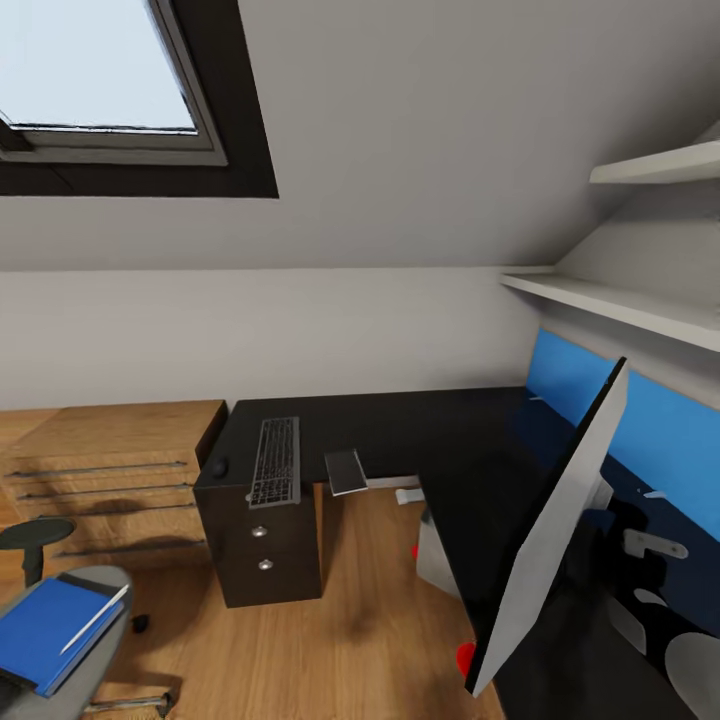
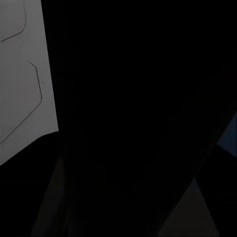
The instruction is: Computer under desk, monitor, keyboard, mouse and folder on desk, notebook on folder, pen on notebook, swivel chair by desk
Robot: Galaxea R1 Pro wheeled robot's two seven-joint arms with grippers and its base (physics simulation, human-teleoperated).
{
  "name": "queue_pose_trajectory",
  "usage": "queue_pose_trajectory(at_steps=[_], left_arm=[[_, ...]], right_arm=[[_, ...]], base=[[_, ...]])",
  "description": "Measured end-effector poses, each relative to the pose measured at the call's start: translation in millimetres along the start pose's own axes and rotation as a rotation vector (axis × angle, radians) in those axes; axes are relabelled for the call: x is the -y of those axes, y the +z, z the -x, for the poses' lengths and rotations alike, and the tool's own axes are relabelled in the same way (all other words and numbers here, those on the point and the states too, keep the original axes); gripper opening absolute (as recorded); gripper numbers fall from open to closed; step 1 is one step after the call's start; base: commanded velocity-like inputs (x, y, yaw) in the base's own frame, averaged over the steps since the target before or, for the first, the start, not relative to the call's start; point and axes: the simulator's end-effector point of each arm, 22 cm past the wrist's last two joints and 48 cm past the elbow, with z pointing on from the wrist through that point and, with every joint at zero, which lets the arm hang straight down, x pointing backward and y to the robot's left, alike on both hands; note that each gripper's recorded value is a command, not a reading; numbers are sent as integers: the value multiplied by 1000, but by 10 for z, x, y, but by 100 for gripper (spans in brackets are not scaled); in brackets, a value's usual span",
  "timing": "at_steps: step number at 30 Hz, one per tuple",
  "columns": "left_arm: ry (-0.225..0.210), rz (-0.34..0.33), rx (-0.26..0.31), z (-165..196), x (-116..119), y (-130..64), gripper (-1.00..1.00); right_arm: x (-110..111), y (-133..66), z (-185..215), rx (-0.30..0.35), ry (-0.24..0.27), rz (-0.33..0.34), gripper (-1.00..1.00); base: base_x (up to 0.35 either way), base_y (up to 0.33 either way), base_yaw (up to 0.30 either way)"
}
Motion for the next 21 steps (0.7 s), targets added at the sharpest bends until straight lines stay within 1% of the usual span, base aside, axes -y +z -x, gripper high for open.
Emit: queue_pose_trajectory(at_steps=[3, 13, 14, 15, 17, 21], left_arm=[[0, 0, 0, 1, 1, 0, 100], [0, 0, 0, -1, 1, -2, 100], [0, 0, 0, -1, 1, -3, 100], [-8, 4, 9, 30, 10, -10, 100], [-12, 4, 14, 50, 23, -9, 100], [-13, 8, 23, 76, -4, -4, 100]], right_arm=[[54, -11, -31, -1, 14, -15, -100], [46, -11, -32, -5, 6, -11, -100], [43, -11, -31, -4, 6, -11, -100], [28, -29, -29, -1, 19, -12, -100], [-76, -33, -21, 2, 12, 7, -100], [-94, -39, -20, 3, 11, 9, -100]], base=[[-331, 0, 0], [-311, 0, 0], [0, 0, 0], [0, 0, 0], [0, 0, 0], [0, 0, 0]])
